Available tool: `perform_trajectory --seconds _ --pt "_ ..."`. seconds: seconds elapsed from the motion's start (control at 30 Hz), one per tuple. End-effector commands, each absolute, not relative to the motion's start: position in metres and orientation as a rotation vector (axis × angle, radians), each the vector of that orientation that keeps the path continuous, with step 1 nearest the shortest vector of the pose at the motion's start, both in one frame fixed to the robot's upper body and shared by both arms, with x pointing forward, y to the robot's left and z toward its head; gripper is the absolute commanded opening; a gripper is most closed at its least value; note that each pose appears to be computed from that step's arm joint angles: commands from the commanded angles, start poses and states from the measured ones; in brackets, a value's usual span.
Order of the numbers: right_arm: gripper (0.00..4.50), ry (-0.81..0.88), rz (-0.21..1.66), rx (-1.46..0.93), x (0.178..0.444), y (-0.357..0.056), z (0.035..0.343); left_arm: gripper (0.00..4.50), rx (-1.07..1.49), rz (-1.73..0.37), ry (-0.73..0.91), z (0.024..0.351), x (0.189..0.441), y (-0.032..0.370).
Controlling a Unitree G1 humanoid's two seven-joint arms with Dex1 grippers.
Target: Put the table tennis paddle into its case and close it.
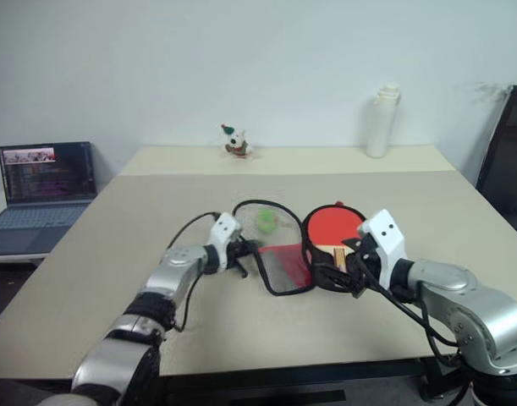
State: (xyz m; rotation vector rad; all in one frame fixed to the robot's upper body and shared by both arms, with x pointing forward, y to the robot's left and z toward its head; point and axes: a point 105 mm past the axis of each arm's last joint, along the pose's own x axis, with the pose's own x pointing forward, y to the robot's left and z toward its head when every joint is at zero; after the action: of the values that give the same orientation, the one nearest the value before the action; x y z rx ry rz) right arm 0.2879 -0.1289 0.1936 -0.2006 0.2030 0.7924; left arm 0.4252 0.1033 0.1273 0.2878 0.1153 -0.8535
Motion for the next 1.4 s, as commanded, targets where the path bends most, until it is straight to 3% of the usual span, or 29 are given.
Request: perform_trajectory --seconds 0.03,0.27,0.5,0.73,0.9,1.07,1.2,1.4 --pt "4.5 0.166 0.764 -0.224 0.285 -0.144 0.206 0.03 0.313 -0.909 0.003 0.162 0.429 0.077" --pt "4.5 0.249 0.62 -0.224 0.279 -0.203 0.211 0.03 0.272 -0.995 -0.129 0.214 0.432 0.0" --pt "4.5 0.257 0.571 -0.191 0.285 -0.211 0.209 0.03 0.261 -0.974 -0.154 0.222 0.435 -0.02" --pt "4.5 0.26 0.489 -0.109 0.322 -0.21 0.192 0.03 0.249 -0.989 -0.16 0.212 0.434 0.027" --pt "4.5 0.295 0.434 -0.076 0.355 -0.209 0.177 0.03 0.223 -1.06 -0.156 0.203 0.414 0.069" --pt "4.5 0.347 0.398 -0.07 0.384 -0.209 0.157 0.03 0.236 -0.986 -0.155 0.208 0.401 0.108" --pt "4.5 0.421 0.433 -0.086 0.393 -0.204 0.134 0.03 0.25 -0.987 -0.156 0.21 0.384 0.114" --pt "4.5 0.476 0.461 -0.044 0.399 -0.195 0.118 0.03 0.248 -0.965 -0.148 0.211 0.376 0.116"
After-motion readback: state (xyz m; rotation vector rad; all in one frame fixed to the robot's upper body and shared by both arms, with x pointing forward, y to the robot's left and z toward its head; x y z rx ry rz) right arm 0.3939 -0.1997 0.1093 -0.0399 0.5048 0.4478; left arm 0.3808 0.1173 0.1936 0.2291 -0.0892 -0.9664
